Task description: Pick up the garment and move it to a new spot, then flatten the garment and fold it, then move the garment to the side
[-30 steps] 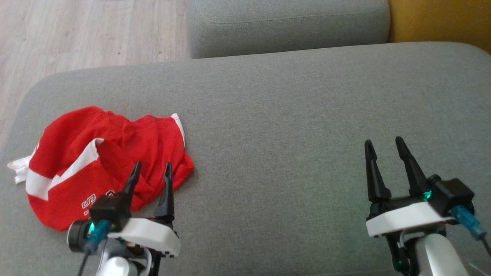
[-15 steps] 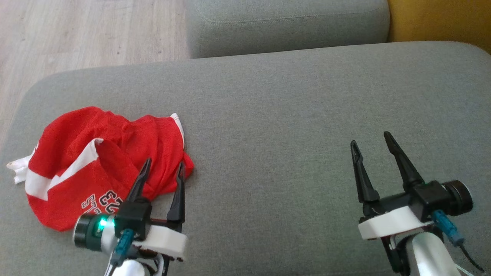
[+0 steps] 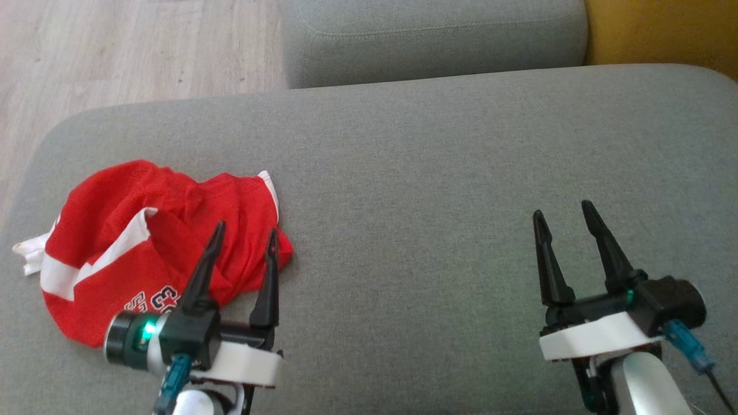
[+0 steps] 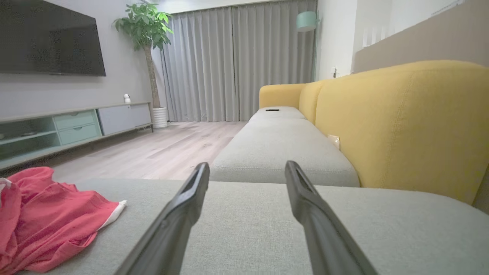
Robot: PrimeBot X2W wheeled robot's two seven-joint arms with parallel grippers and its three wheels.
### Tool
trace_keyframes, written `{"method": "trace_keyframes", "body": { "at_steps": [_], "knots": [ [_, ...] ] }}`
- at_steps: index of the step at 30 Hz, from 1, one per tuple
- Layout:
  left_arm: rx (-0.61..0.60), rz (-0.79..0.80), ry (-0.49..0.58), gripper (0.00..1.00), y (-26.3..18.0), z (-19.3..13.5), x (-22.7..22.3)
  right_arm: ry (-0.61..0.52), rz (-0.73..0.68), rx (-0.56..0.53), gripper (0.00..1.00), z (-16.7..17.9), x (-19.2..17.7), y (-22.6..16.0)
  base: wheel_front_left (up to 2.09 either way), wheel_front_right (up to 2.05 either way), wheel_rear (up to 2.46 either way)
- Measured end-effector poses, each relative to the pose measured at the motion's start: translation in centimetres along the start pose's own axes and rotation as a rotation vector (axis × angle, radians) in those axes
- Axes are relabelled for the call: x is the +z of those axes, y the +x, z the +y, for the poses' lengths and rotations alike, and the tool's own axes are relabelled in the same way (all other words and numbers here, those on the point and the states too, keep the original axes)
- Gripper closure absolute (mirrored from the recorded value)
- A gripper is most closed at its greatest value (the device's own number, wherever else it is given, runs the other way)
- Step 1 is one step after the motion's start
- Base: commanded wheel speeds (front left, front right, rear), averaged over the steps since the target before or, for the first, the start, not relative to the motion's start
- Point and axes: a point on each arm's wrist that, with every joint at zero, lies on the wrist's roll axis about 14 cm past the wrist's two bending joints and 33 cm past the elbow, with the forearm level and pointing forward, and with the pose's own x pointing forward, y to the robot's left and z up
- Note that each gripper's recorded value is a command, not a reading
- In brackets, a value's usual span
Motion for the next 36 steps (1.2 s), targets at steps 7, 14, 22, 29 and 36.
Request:
{"method": "trace_keyframes", "body": {
  "at_steps": [7,14,22,29,36],
  "knots": [
    [-0.017,0.042,-0.019,0.0,-0.9,-0.2,-1.3,0.23,0.035,-0.07,0.0,-0.9,-1.8,-0.8,0.0,0.0,0.0],
    [-0.017,0.051,-0.029,0.0,-0.6,0.0,-1.6,0.272,0.065,-0.071,0.0,-0.5,-2.8,-1.1,0.0,0.0,0.0],
    [-0.009,0.059,-0.037,0.0,-0.6,0.4,-2.0,0.277,0.072,-0.071,0.0,-0.4,-3.0,-1.1,0.0,0.0,0.0],
    [0.022,0.059,-0.033,0.0,-0.8,1.5,-1.9,0.281,0.085,-0.047,0.0,0.4,-3.3,-0.8,0.0,0.0,0.0],
    [0.101,0.061,-0.013,0.0,-2.0,3.8,-1.7,0.293,0.104,0.043,0.0,3.3,-3.7,0.2,0.0,0.0,0.0]
  ]
}}
